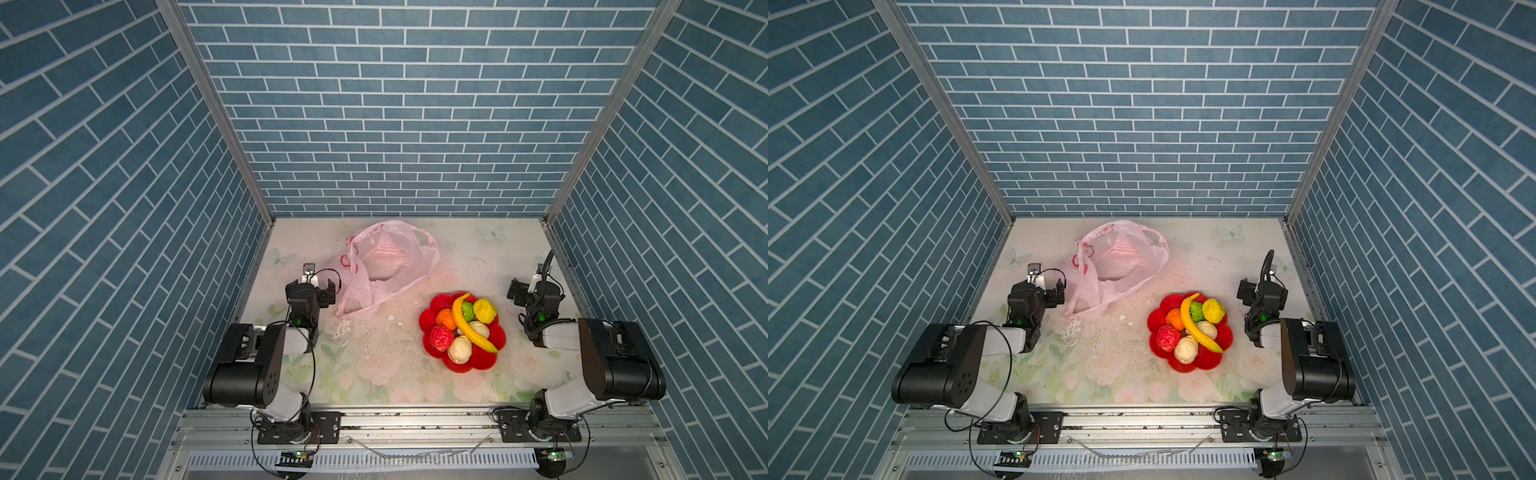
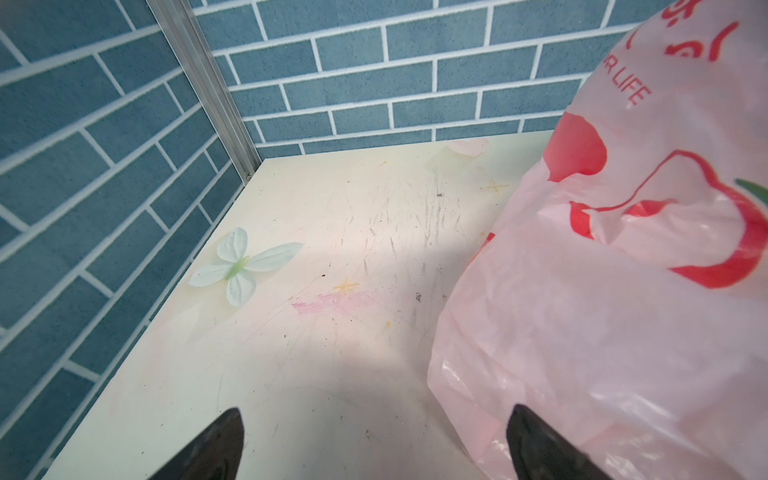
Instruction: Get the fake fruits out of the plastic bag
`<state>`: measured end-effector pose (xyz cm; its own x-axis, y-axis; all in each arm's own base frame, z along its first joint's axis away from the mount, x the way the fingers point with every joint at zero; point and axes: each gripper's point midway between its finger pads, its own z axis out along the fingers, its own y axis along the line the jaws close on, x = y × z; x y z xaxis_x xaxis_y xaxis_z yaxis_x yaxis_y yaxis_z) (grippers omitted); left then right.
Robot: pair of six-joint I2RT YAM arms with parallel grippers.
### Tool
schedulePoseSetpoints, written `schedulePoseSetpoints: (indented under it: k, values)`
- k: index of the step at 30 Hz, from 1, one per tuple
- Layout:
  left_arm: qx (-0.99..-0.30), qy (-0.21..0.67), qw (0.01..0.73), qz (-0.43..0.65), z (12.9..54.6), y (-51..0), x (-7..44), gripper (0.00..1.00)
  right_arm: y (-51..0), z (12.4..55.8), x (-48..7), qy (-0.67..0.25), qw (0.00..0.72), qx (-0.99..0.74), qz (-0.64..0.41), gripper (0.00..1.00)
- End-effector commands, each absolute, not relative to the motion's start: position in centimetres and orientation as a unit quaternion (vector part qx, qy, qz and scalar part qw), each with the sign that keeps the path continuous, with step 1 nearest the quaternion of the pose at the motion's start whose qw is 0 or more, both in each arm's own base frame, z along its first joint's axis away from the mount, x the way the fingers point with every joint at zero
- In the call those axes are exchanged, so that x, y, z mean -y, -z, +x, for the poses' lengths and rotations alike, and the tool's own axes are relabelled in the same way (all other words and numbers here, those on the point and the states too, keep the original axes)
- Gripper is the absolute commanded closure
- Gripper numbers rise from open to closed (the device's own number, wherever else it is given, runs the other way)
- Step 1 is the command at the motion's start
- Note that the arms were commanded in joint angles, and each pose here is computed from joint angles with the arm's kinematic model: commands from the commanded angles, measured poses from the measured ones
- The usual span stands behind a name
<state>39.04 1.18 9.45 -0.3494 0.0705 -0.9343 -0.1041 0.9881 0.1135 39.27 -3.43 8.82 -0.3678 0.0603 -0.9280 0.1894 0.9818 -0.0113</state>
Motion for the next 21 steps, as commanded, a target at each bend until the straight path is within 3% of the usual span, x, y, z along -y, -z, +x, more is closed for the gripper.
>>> schedulePoseSetpoints:
  k: [1, 21]
  values:
    - [-0.82, -0.079, 0.567, -0.008, 39.32, -9.4, -1.3, 0.01, -8.91, 39.19, 3.38, 0.061, 0.566, -0.82, 0.061, 0.01]
    - [-0.819, -0.079, 0.568, -0.008, 39.35, -9.48, -1.31, 0.01, -8.89, 39.09, 3.53, 0.066, 0.565, -0.82, 0.062, 0.01]
